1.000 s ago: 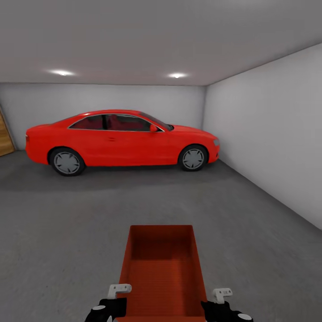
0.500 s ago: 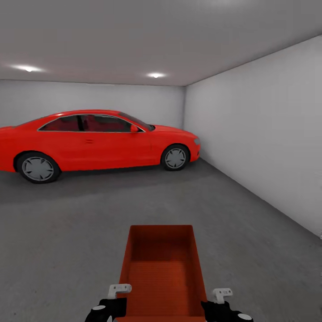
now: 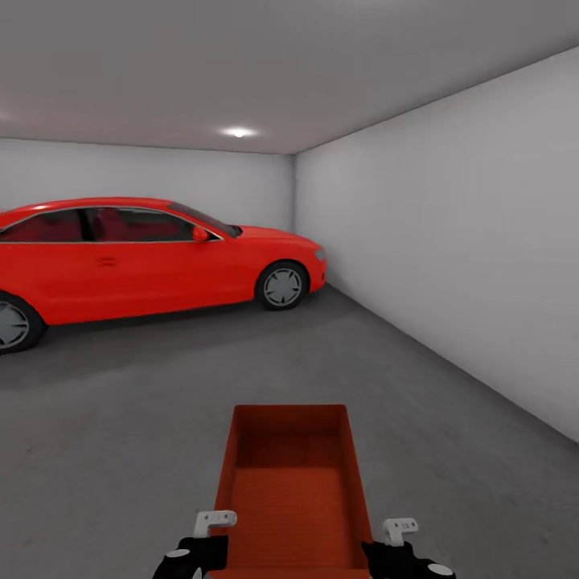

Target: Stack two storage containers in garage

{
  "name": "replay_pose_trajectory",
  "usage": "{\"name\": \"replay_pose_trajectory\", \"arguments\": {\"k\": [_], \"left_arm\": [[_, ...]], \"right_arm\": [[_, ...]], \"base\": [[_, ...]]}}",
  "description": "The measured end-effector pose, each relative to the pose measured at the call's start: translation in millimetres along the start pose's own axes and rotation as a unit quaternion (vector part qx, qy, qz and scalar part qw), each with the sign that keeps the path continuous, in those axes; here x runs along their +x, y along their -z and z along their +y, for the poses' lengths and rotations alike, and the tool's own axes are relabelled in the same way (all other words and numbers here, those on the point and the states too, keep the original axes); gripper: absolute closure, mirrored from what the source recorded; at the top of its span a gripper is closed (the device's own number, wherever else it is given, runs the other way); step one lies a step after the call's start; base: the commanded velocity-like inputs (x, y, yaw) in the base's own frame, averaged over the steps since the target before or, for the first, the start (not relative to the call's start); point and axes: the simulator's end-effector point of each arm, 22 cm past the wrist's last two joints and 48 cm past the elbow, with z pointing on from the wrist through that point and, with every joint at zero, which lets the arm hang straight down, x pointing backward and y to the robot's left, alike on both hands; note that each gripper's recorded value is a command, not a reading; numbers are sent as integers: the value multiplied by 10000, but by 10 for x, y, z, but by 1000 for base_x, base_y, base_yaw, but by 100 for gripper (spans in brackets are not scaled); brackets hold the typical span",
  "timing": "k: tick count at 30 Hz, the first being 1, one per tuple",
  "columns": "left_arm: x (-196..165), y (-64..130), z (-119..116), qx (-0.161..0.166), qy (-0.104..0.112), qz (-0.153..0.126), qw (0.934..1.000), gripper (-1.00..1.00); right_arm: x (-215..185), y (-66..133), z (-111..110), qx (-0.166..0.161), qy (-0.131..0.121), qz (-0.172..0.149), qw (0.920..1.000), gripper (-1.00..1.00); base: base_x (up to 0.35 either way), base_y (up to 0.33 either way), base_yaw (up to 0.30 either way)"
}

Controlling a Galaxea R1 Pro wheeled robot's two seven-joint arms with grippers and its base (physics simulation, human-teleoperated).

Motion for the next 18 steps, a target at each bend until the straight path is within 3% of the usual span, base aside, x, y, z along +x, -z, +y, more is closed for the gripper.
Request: {"name": "replay_pose_trajectory", "arguments": {"k": [18], "left_arm": [[2, 0, 4, -2, 2, 2, 10000, 100]], "right_arm": [[1, -1, 4, 1, 2, 1, 10000, 100]], "base": [[326, 0, -274]]}}
